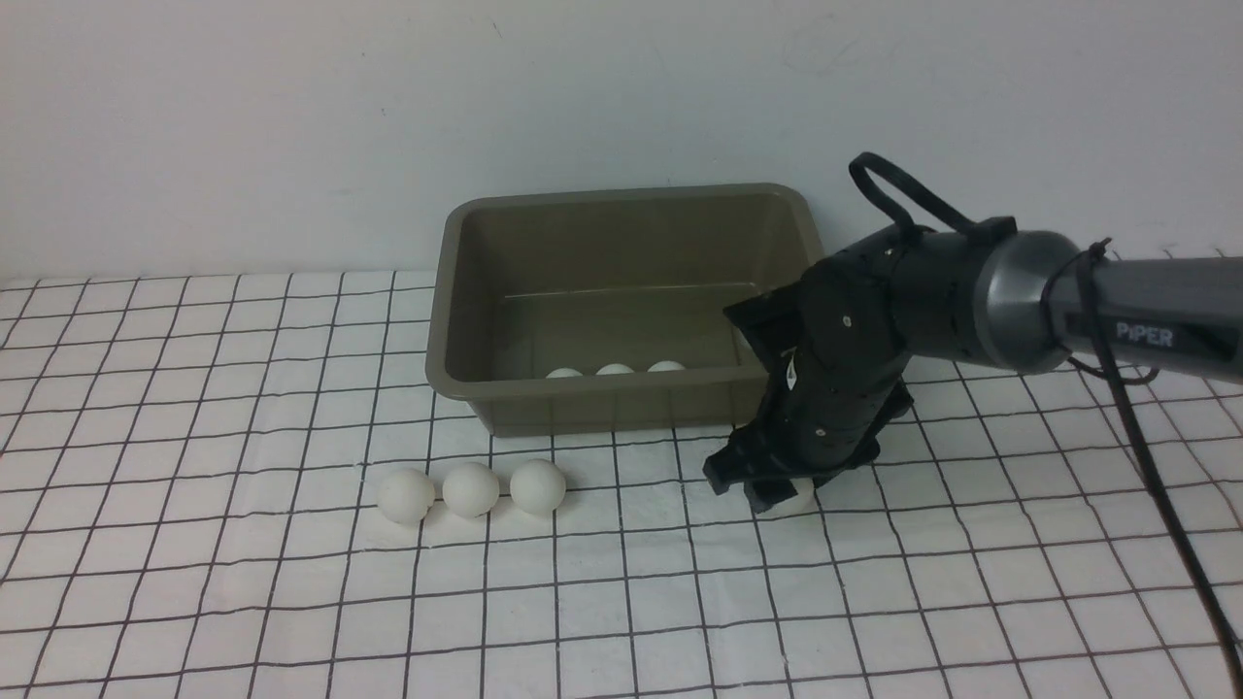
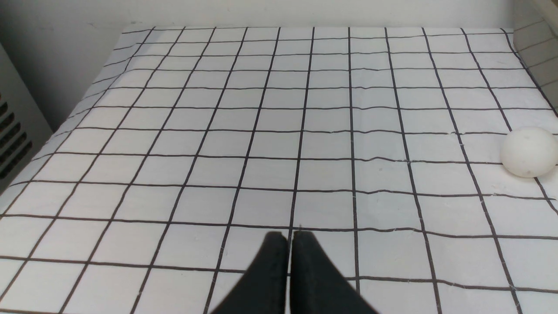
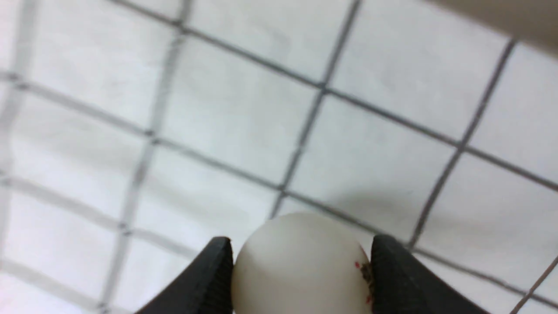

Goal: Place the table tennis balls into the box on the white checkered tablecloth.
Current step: 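Reach for and grasp a ping pong ball on the table, then release the ping pong ball into the bin and lift the gripper away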

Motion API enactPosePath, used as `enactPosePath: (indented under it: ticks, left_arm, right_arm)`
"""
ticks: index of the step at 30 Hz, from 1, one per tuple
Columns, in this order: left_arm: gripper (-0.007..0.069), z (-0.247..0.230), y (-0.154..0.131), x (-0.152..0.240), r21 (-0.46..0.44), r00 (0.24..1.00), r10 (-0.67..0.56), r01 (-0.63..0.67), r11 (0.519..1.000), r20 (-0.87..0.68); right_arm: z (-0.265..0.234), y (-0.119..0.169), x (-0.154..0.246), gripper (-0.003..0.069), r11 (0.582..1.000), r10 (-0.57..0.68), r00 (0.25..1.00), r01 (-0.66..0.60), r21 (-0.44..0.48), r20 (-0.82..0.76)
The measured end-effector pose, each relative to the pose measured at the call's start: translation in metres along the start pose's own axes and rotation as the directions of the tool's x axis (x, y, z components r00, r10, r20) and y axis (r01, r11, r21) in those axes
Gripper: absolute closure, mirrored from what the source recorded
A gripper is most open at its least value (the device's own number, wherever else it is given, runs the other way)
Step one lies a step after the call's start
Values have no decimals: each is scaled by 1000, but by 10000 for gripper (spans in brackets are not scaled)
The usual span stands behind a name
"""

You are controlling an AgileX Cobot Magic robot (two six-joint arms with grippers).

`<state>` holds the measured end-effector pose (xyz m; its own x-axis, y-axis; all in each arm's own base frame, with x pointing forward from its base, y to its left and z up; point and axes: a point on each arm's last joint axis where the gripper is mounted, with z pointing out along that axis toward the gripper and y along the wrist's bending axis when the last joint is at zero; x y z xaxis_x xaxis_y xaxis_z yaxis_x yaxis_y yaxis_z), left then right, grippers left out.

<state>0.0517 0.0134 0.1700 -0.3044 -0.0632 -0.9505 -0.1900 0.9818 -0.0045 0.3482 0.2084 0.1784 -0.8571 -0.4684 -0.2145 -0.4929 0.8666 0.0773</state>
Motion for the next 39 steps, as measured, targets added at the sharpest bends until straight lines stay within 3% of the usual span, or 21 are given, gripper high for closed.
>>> enactPosePath:
  ticks: [5, 11, 16, 26, 32, 39]
  left_arm:
    - [630, 0, 0, 0, 0, 1000, 0, 0, 1000, 0]
    - [630, 0, 0, 0, 0, 1000, 0, 0, 1000, 0]
    - [630, 0, 0, 0, 0, 1000, 0, 0, 1000, 0]
    - [630, 0, 0, 0, 0, 1000, 0, 0, 1000, 0]
    - [630, 0, 0, 0, 0, 1000, 0, 0, 1000, 0]
    - [630, 0, 0, 0, 0, 1000, 0, 0, 1000, 0]
  right_arm:
    - [-66, 9, -13, 296, 998, -30, 978, 39, -41, 204]
    - [-110, 5, -58, 296, 991, -128, 877, 97, 90, 463]
    - [-70, -1, -88, 296, 979, -192, 883, 139, 153, 428]
    - [-24, -5, -102, 261, 977, -194, 915, 149, 150, 354]
    - [-31, -5, -102, 189, 976, -198, 918, 152, 157, 344]
    - [-73, -5, -100, 238, 967, -222, 912, 159, 200, 345]
